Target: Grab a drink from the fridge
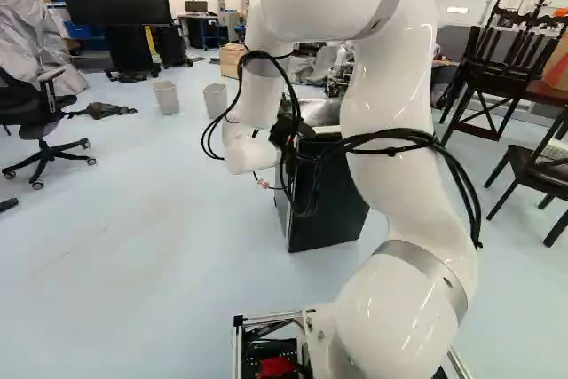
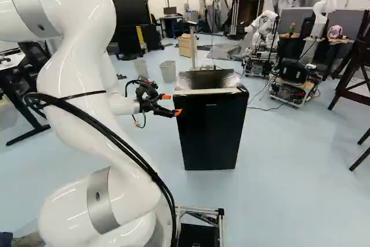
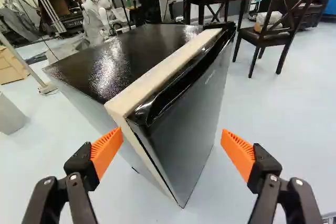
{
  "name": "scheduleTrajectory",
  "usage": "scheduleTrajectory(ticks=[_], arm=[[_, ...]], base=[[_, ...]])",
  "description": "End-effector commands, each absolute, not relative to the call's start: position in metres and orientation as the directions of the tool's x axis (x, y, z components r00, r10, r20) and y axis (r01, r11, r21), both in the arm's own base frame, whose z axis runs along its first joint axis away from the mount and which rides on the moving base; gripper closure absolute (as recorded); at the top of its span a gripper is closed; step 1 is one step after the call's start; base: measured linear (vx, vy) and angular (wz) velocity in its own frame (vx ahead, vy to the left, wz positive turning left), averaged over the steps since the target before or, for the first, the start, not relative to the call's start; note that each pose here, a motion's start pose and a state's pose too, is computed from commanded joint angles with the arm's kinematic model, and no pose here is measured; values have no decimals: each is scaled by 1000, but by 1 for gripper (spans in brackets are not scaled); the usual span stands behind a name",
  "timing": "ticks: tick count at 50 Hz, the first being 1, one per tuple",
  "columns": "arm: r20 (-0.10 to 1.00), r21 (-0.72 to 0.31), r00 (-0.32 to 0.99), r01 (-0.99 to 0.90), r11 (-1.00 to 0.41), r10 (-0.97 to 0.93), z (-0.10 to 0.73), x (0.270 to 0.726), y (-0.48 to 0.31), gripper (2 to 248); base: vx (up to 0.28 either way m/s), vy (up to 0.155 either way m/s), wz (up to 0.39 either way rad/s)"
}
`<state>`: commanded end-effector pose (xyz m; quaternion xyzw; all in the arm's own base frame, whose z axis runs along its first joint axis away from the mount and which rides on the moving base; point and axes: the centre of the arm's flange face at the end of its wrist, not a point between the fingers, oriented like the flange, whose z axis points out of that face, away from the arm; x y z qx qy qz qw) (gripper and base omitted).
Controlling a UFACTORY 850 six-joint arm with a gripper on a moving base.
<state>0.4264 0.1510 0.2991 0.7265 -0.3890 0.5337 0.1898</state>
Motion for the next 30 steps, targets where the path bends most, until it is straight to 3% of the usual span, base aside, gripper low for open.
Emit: scheduleTrajectory(ticks=[30], arm=[[922,-146,112,-787,-599,-371,299,434,143,3]], base=[[0,0,0]])
